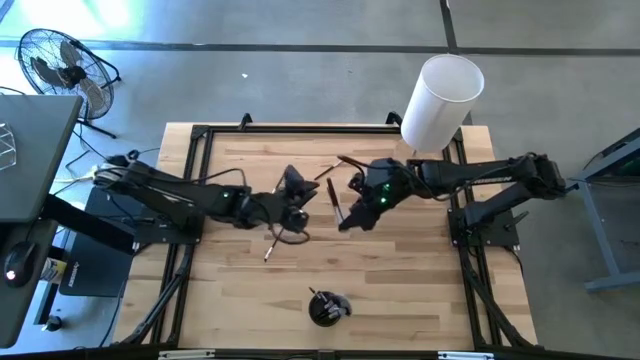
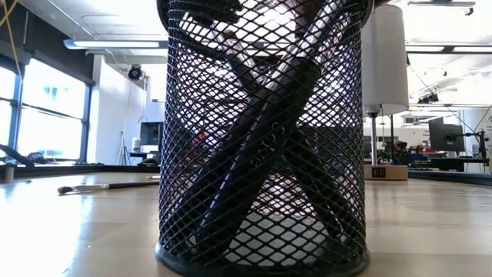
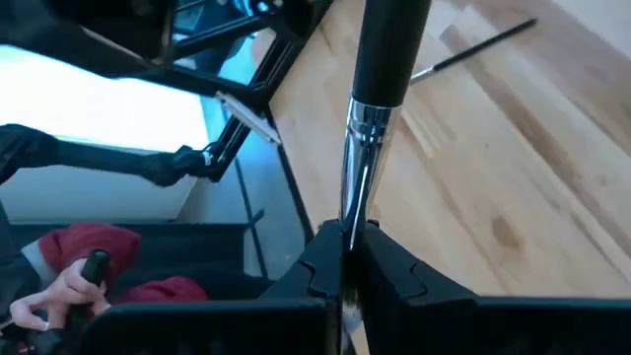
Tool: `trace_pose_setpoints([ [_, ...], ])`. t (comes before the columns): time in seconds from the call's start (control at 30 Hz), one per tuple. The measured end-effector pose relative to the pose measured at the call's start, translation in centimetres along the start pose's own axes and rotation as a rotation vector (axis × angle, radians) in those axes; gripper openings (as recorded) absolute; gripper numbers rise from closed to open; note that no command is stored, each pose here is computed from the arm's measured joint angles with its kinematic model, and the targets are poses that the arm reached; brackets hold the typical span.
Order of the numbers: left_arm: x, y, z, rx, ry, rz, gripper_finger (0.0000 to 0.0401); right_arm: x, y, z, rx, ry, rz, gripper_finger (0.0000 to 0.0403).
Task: Put items in baskets/containers
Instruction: Put the black powder brush into the black pen holder
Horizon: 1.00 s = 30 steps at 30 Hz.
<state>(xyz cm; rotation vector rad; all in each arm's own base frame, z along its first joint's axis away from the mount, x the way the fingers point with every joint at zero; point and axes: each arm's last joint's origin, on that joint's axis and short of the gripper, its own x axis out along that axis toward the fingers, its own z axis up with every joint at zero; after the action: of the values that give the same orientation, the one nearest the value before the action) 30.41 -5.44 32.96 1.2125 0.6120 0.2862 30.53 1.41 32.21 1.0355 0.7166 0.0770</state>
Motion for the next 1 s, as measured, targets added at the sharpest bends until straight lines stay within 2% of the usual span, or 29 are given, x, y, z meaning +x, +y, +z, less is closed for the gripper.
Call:
trace_pose_setpoints([
  [0.1,0.8,0.3,1.1,0.068,0.0,0.01,0.0128,0.0,0.0,0.0,0.015,0.006,0.006,0.001],
  [0.37,1.9,1.4,3.0,0.124,-0.058,0.052,0.0128,0.0,0.1,-0.1,-0.005,0.02,0.016,0.0008],
  [0.5,2.3,1.0,3.4,0.186,-0.077,0.044,0.0128,-0.1,0.2,-0.1,-0.019,0.029,0.033,0.0012],
  [0.7,3.3,-0.2,3.8,0.344,-0.066,0.023,0.0128,-0.1,0.3,-0.1,-0.038,0.049,0.056,0.0007],
  [0.83,3.5,-0.4,3.9,0.397,-0.06,0.029,0.0127,-0.1,0.3,-0.1,-0.041,0.056,0.06,0.001],
  [1.0,3.2,-0.6,4.3,0.424,-0.076,0.032,0.0096,-0.1,0.3,-0.1,-0.043,0.057,0.061,0.001],
])
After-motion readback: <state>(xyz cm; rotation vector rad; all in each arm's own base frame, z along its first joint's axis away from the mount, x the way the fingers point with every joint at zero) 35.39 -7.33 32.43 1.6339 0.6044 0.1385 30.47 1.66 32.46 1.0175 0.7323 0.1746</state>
